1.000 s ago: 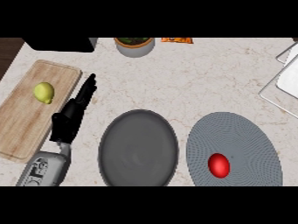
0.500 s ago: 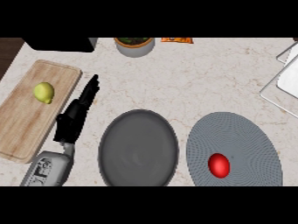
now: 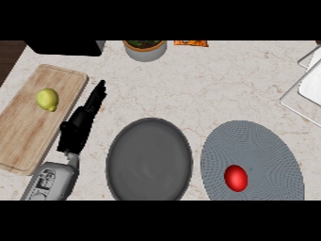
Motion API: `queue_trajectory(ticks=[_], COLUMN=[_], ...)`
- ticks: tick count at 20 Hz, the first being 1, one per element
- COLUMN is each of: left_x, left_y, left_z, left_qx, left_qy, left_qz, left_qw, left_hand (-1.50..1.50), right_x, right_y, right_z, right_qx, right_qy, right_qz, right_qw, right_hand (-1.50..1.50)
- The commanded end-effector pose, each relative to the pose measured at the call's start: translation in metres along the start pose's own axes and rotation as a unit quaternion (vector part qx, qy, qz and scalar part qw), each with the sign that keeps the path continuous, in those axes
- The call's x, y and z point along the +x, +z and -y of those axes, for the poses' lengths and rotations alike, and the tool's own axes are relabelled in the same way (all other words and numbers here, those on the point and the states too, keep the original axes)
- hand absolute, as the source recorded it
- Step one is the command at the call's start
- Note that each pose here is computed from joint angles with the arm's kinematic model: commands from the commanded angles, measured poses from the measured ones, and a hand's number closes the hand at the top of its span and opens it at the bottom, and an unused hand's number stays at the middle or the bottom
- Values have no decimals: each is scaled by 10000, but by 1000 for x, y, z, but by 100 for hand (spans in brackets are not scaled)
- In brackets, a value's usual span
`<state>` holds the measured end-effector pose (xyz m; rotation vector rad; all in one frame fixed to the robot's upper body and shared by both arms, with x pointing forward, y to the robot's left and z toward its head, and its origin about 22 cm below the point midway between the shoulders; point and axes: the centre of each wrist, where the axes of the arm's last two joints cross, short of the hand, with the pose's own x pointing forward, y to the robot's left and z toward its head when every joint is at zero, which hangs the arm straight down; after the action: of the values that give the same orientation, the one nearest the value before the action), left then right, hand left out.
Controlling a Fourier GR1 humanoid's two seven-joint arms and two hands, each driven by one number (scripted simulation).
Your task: Pick the sweet potato from the placemat and place it in the tiered shelf
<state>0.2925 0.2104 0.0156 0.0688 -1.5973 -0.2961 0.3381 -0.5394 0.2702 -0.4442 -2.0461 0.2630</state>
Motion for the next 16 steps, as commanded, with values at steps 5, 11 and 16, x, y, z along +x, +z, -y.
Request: queue_trajectory(ticks=[5,11,16], left_x=[0,2,14], left_y=[1,1,-3], left_z=[2,5,3], left_qx=[2,-34,-153], left_qy=[16,-15,27], left_qz=[25,123,182], left_qw=[10000,9999,9997], left_hand=[0,0,0], right_x=[21,47,47], right_y=[6,33,56], right_z=[29,74,92], right_qx=[-622,-1081,-683], right_qy=[-1450,-1281,-740], right_qz=[-281,-809,-1543], right_qw=[9871,9825,9829], right_hand=[-150,-150,-150])
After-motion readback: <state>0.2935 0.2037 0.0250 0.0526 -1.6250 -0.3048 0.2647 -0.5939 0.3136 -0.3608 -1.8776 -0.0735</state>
